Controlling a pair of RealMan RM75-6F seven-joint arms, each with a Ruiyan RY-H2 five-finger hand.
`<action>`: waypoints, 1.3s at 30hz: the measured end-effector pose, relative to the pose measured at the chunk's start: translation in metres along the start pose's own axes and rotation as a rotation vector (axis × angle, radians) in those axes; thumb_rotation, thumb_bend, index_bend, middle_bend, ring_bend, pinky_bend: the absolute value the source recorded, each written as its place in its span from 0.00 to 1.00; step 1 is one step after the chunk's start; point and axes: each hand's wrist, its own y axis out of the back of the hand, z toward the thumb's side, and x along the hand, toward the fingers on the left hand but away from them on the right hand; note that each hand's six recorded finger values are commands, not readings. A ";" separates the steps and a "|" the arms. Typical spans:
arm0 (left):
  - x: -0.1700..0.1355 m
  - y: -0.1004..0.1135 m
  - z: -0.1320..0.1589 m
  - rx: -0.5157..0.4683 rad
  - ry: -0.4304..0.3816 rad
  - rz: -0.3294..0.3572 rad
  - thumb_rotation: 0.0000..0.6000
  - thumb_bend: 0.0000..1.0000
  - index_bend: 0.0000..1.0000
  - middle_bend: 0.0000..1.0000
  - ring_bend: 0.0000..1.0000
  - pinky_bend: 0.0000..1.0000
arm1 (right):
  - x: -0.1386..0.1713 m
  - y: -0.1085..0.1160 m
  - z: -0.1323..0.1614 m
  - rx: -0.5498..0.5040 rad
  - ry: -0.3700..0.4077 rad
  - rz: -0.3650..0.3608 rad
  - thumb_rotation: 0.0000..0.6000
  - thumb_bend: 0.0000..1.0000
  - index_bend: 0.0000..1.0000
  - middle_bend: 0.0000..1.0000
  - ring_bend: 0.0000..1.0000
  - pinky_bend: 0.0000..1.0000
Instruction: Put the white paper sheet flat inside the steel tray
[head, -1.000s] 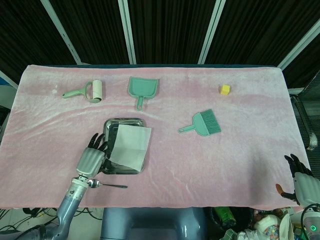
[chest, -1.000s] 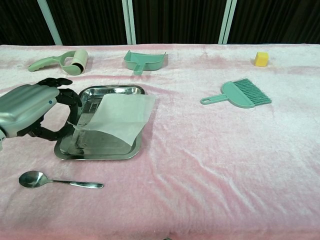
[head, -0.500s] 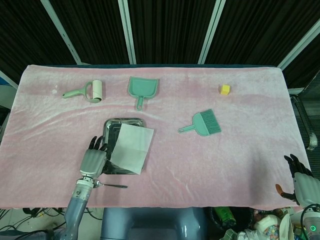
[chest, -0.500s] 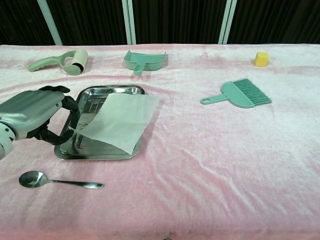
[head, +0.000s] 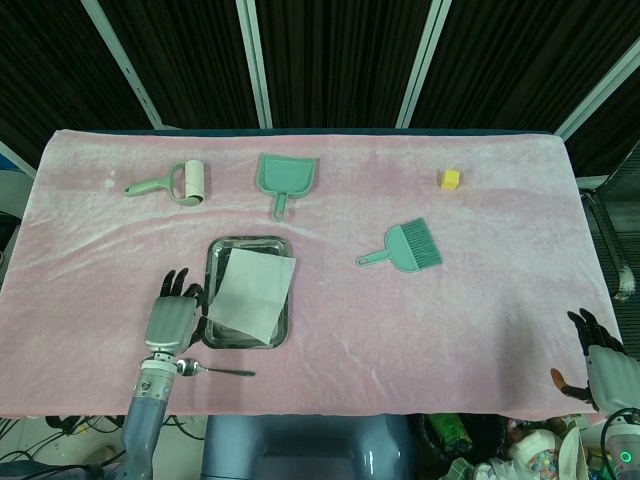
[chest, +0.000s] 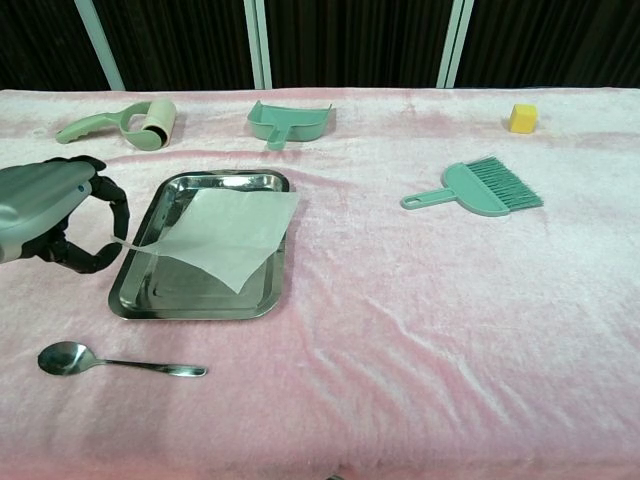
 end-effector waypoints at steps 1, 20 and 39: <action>0.000 0.000 -0.001 0.000 0.009 -0.005 1.00 0.47 0.63 0.33 0.02 0.03 | 0.000 0.000 0.000 0.000 0.000 0.000 1.00 0.25 0.00 0.01 0.09 0.15; 0.006 -0.005 0.024 -0.067 0.012 -0.036 1.00 0.47 0.63 0.33 0.02 0.03 | 0.000 -0.001 0.000 0.002 -0.001 0.004 1.00 0.25 0.00 0.01 0.09 0.15; 0.010 -0.011 0.025 -0.070 0.040 -0.060 1.00 0.46 0.62 0.33 0.02 0.03 | 0.001 -0.002 0.000 0.005 -0.002 0.012 1.00 0.25 0.00 0.01 0.09 0.15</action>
